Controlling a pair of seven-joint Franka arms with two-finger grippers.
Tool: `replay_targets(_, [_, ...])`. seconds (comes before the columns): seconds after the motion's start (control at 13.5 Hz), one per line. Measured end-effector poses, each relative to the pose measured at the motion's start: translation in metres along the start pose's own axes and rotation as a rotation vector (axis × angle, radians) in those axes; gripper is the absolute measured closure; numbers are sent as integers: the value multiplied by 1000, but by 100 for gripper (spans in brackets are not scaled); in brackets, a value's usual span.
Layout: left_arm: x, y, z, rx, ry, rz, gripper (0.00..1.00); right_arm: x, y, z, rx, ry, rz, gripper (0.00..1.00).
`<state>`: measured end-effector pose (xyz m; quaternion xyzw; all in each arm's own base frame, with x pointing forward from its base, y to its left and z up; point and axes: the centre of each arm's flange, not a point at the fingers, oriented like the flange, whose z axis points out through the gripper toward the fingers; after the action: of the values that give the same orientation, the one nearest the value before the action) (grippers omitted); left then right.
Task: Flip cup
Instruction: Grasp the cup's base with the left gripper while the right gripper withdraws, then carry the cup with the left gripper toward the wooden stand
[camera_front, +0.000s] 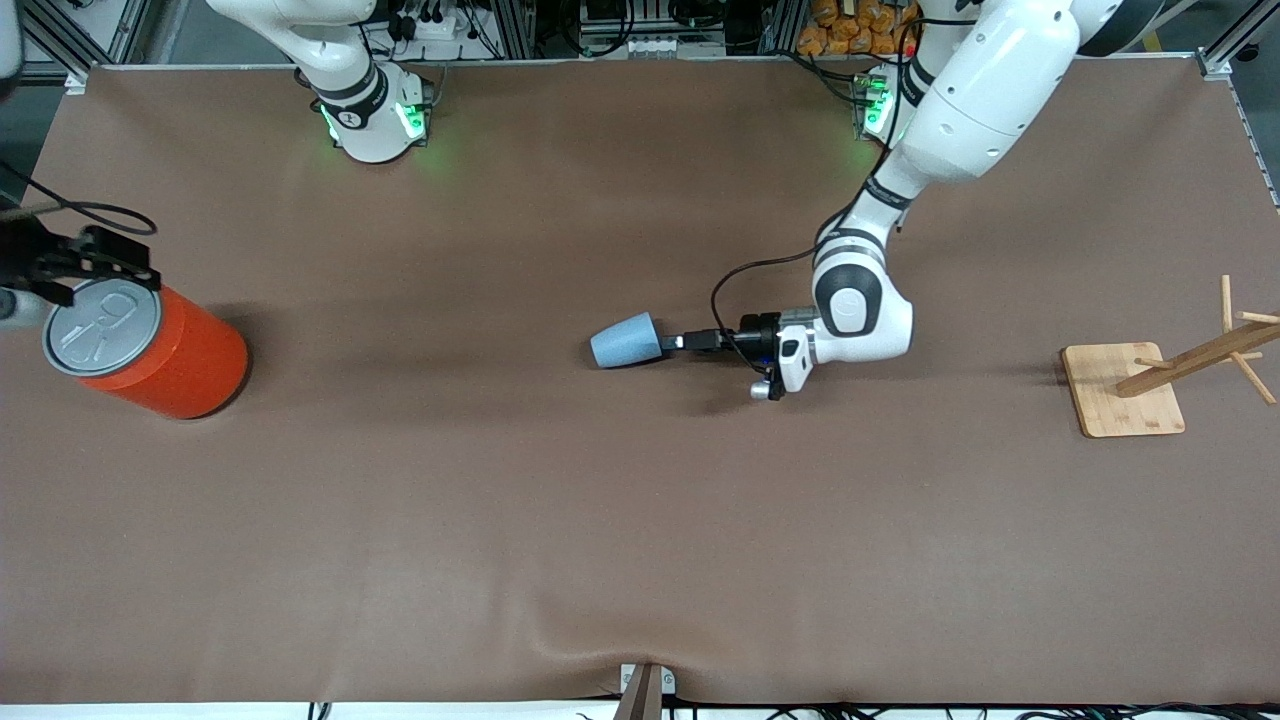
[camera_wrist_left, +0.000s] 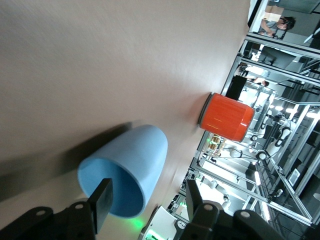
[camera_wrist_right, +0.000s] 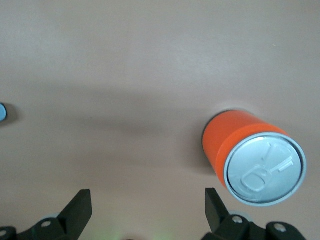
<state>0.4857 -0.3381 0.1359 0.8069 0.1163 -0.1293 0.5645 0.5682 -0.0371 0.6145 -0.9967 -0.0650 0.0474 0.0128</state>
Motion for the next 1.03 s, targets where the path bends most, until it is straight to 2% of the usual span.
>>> replay_targets(0.15, [-11, -2, 17, -1, -1, -2, 33, -16, -8, -17, 14, 4, 71, 0])
replay_targets(0.3, [-15, -8, 26, -19, 16, 15, 38, -30, -17, -31, 53, 4, 122, 0])
replay_targets(0.37, [-14, -11, 27, -28, 25, 19, 50, -34, -19, -34, 60, 7, 135, 0])
replay_targets(0.44, [-13, -11, 27, -32, 32, 22, 56, -37, -16, -34, 63, 2, 144, 0])
replay_targets(0.52, [-11, -11, 26, -35, 35, 23, 56, -39, -11, -32, 66, -10, 155, 0])
replay_targets(0.66, [-7, -8, 26, -40, 39, 27, 63, -42, -2, -27, 73, -34, 172, 0])
replay_targets(0.89, [-3, -3, 24, -56, 45, 29, 96, -44, -1, -25, 74, -47, 173, 0])
replay_targets(1.03, [3, 1, 18, -60, 62, 35, 95, -45, -1, -26, 72, -46, 174, 0])
